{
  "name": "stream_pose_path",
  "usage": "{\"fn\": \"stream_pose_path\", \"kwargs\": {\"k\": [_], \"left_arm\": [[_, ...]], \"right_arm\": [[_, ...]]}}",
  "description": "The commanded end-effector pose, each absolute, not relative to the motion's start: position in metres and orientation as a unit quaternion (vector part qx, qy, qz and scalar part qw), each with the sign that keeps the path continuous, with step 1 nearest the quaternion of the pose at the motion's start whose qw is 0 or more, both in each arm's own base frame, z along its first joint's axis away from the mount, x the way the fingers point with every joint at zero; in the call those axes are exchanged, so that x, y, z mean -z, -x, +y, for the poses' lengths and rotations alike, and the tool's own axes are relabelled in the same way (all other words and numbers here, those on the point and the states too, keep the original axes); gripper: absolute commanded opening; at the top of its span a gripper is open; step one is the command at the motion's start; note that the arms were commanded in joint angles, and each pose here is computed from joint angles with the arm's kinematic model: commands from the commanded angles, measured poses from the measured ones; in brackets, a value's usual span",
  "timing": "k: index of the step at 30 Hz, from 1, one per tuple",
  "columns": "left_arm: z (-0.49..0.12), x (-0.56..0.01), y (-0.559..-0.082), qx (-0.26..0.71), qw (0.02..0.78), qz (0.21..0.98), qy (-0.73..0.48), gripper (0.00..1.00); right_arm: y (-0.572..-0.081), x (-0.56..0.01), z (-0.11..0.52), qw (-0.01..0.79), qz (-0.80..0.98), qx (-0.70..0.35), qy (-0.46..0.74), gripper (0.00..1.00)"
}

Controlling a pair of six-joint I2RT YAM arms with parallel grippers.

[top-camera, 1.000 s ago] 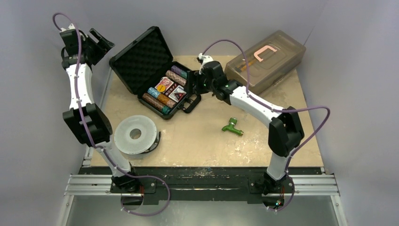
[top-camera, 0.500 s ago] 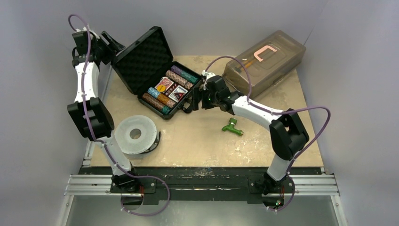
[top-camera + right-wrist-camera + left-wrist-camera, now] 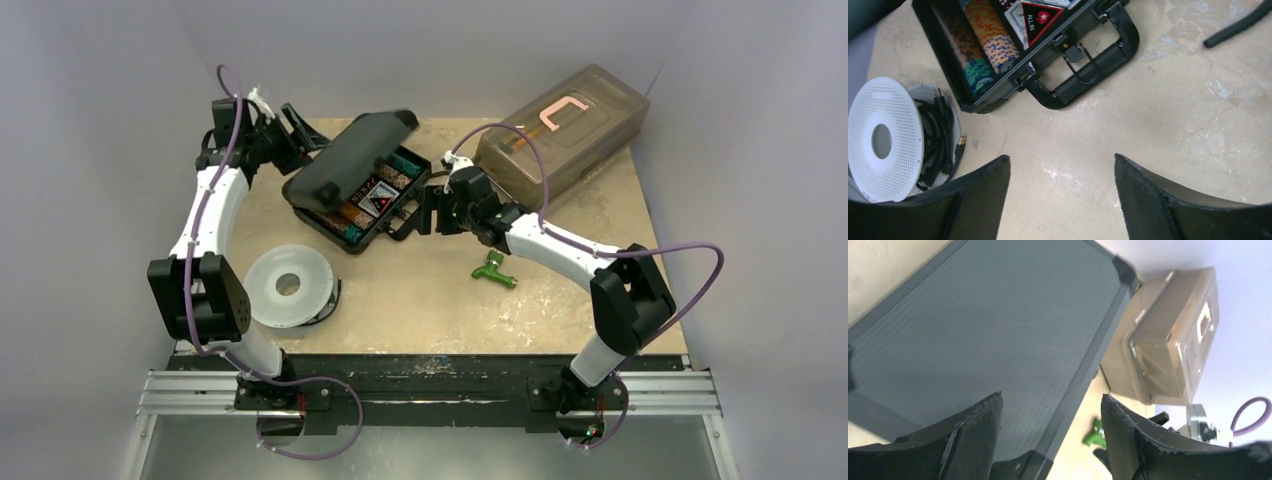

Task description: Pack up texas hold em set

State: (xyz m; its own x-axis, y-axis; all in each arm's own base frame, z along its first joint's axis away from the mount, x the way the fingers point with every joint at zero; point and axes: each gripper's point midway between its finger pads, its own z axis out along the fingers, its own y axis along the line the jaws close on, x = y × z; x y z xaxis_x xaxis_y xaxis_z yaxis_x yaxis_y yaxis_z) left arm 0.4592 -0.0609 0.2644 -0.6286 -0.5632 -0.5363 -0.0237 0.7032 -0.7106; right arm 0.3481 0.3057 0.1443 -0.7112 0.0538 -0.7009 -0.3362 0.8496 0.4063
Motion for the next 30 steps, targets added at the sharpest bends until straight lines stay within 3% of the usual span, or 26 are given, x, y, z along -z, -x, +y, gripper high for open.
{"fn": "stream_pose_path", "kwargs": {"k": [1, 5, 12, 21, 26, 30], "left_arm": [[-0.077, -0.253, -0.432, 0.361, 0.363, 0.842, 0.168, 0.69], [-0.091, -0.225, -0.425, 0.356, 0.331, 0.860, 0.155, 0.68], [-0.120, -0.170, -0.432, 0.326, 0.254, 0.903, 0.116, 0.50], [-0.111, -0.108, -0.386, 0.316, 0.142, 0.924, 0.159, 0.36], [-0.110, -0.082, -0.358, 0.309, 0.106, 0.928, 0.180, 0.30], [-0.099, -0.069, -0.351, 0.305, 0.102, 0.925, 0.201, 0.27]], "right_arm": [[-0.364, -0.150, 0.304, 0.400, 0.878, -0.259, 0.043, 0.69], [-0.378, -0.130, 0.310, 0.391, 0.887, -0.239, 0.044, 0.57], [-0.413, -0.100, 0.321, 0.396, 0.896, -0.194, 0.055, 0.37], [-0.431, -0.086, 0.330, 0.404, 0.894, -0.180, 0.071, 0.12], [-0.437, -0.079, 0.333, 0.402, 0.895, -0.186, 0.054, 0.05], [-0.440, -0.074, 0.332, 0.404, 0.895, -0.181, 0.045, 0.06]]}}
